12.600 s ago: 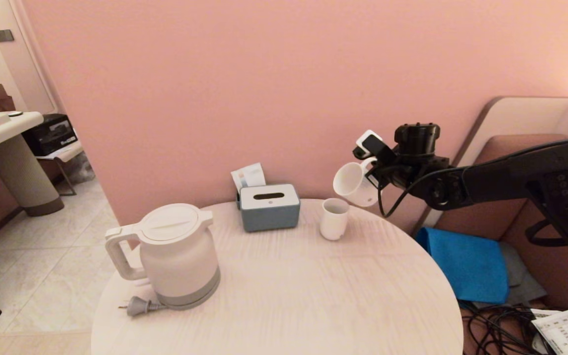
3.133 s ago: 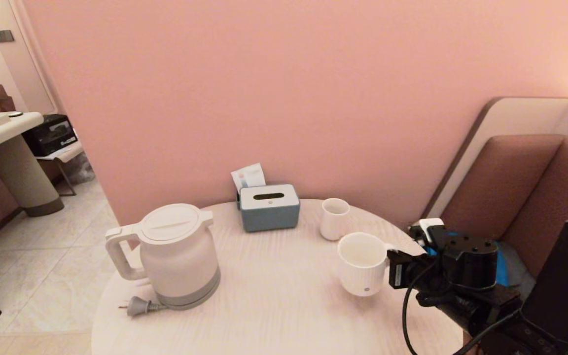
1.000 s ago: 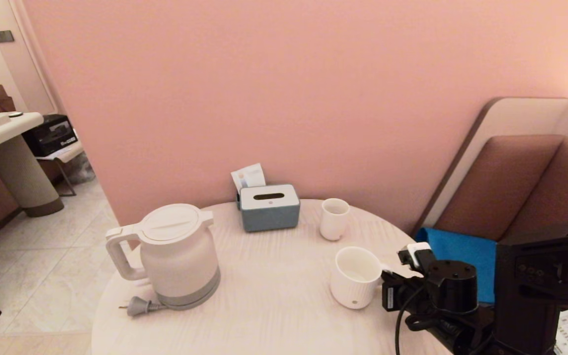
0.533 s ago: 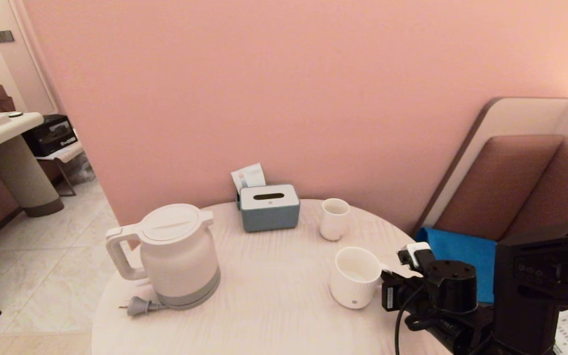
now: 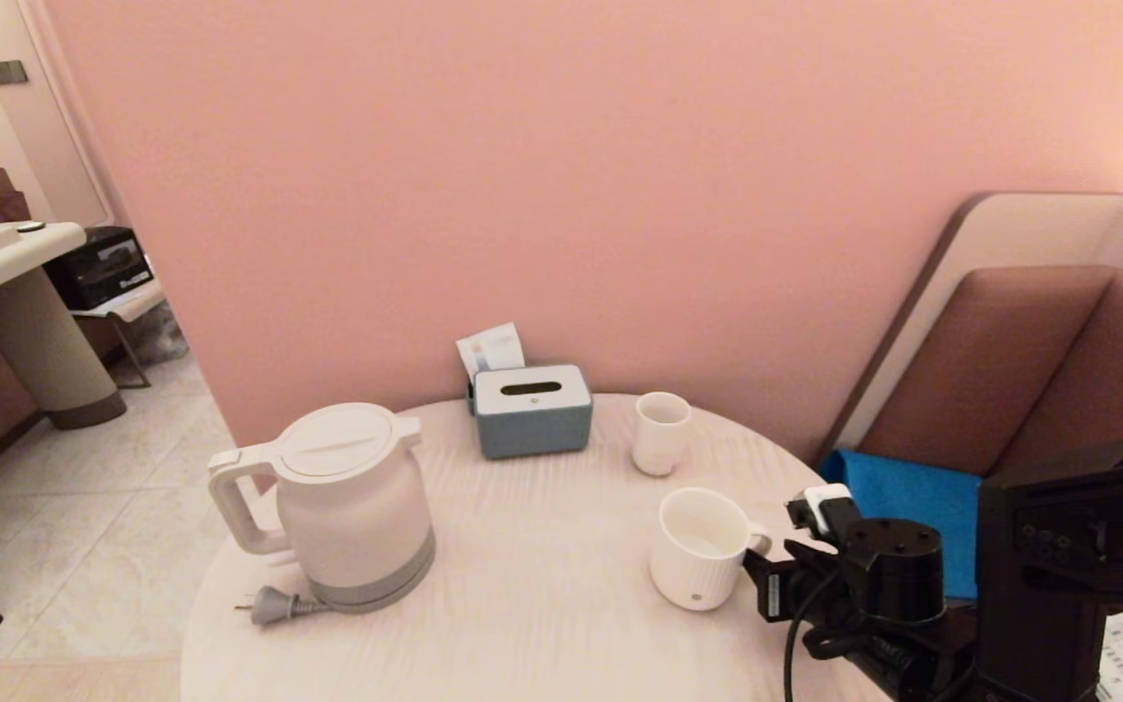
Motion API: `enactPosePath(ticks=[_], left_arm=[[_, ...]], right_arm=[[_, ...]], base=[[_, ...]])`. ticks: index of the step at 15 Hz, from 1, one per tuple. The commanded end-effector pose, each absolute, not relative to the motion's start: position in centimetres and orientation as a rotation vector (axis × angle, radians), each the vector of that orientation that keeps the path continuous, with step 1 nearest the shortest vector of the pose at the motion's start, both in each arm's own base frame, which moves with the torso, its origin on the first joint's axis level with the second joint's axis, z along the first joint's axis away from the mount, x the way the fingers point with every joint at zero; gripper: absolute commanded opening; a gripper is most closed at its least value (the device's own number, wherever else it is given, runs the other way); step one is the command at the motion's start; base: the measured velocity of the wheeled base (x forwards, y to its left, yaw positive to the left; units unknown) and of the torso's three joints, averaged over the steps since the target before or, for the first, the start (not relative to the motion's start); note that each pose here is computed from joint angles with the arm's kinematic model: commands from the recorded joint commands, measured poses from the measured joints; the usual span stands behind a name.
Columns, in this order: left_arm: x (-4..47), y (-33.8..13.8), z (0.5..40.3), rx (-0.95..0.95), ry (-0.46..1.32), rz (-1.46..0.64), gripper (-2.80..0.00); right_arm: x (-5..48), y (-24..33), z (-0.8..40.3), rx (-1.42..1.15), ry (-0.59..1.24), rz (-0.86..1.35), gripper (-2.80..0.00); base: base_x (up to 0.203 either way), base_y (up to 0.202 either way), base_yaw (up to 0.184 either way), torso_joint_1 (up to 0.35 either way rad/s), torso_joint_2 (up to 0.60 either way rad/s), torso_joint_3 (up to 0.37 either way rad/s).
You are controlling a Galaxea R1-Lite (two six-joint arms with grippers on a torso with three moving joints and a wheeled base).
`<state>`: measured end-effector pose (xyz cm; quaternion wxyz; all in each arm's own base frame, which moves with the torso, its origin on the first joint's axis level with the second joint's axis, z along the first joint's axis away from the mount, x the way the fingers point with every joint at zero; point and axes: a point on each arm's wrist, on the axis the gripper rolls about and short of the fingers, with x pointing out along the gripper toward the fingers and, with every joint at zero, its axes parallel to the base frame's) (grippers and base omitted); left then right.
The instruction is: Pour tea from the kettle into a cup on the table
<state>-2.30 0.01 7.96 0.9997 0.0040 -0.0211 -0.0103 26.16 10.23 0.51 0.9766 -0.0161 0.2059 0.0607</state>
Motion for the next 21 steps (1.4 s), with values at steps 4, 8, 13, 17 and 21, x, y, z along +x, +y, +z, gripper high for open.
enactPosePath(ticks=[4,8,13,17,21], left_arm=[[-2.3,0.0,8.0,0.008,-0.041,-0.021,-2.80],[-2.3,0.0,8.0,0.008,-0.042,-0.021,-2.80],[-2.3,0.0,8.0,0.008,-0.042,-0.021,-2.80],[-2.3,0.0,8.0,0.008,-0.041,-0.021,-2.80],[-2.3,0.0,8.0,0.008,-0.041,-0.020,-2.80]], right_arm=[[26.1,10.2,0.9,-0.023,0.390,0.123,0.00],[24.5,9.4,2.7,-0.019,0.365,0.118,0.00],[21.5,7.2,8.3,-0.063,0.208,0.098,0.00],[17.7,5.3,15.7,-0.113,0.114,0.071,0.00],[10.2,2.5,20.7,-0.138,0.178,0.006,0.00]], base=[[0.000,0.000,0.000,0.000,0.00,0.000],[0.000,0.000,0.000,0.000,0.00,0.000],[0.000,0.000,0.000,0.000,0.00,0.000],[0.000,0.000,0.000,0.000,0.00,0.000],[0.000,0.000,0.000,0.000,0.00,0.000]])
